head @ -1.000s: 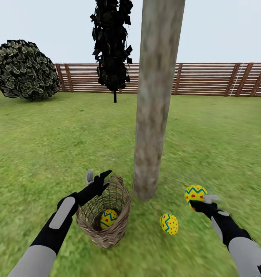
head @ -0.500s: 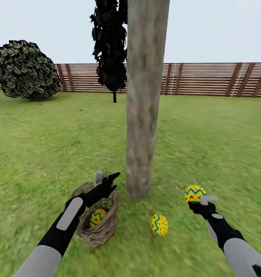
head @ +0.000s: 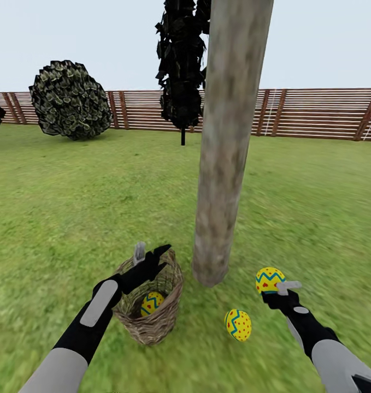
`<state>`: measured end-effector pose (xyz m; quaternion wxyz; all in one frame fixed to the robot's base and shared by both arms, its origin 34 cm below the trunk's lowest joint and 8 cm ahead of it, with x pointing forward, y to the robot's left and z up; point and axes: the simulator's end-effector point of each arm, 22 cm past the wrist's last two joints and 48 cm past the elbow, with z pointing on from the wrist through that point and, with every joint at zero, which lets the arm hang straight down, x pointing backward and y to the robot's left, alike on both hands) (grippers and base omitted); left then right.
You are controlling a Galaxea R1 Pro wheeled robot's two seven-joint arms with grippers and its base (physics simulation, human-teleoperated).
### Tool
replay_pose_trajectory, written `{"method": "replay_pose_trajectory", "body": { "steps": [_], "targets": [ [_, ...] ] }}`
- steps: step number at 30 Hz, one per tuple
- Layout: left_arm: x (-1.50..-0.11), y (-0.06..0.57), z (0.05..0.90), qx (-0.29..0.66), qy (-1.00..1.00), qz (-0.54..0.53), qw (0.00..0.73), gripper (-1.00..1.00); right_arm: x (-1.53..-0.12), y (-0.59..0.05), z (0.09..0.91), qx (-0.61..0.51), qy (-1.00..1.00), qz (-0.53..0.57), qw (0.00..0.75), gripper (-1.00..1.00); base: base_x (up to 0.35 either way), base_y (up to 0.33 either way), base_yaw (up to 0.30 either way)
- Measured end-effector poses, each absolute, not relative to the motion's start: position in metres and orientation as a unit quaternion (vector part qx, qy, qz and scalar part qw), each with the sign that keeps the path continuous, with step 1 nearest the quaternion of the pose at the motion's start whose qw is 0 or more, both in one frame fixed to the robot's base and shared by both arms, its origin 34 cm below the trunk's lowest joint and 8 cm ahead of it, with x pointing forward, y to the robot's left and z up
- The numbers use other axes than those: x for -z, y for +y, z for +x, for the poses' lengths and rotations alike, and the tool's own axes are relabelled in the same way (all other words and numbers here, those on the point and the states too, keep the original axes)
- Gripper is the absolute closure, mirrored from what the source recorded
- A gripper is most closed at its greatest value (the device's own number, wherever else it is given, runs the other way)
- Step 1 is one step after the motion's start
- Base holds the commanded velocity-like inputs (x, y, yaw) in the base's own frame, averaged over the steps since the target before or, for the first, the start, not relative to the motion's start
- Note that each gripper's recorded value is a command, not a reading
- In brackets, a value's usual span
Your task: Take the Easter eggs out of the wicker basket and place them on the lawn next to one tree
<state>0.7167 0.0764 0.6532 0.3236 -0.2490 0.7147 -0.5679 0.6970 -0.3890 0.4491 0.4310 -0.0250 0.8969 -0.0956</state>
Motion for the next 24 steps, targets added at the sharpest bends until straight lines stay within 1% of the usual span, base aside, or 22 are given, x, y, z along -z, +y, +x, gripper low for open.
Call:
{"method": "replay_pose_trajectory", "body": {
  "steps": [9,13,17,19,21,24],
  "targets": [
    [-0.645,0.075,0.714,0.573,0.711,-0.247,0.324,-1.0,-0.436,-0.389,0.694,0.096,0.898,-0.025,0.429,1.0,0.0,0.0,0.0],
    [-0.642,0.056,0.708,0.588,0.705,-0.244,0.312,-1.0,-0.424,-0.398,0.688,0.11,0.901,-0.016,0.419,1.0,0.0,0.0,0.0],
    [-0.634,0.048,0.702,0.591,0.707,-0.237,0.307,-1.0,-0.401,-0.407,0.672,0.135,0.912,-0.01,0.387,1.0,0.0,0.0,0.0],
    [-0.628,0.022,0.688,0.594,0.72,-0.207,0.293,-1.0,-0.393,-0.406,0.668,0.136,0.914,-0.012,0.382,1.0,0.0,0.0,0.0],
    [-0.628,0.008,0.68,0.597,0.725,-0.188,0.288,-1.0,-0.384,-0.4,0.664,0.139,0.916,-0.035,0.375,1.0,0.0,0.0,0.0],
    [-0.622,0.004,0.676,0.597,0.727,-0.182,0.286,-1.0,-0.376,-0.393,0.664,0.145,0.915,-0.068,0.371,1.0,0.0,0.0,0.0]
  ]
}}
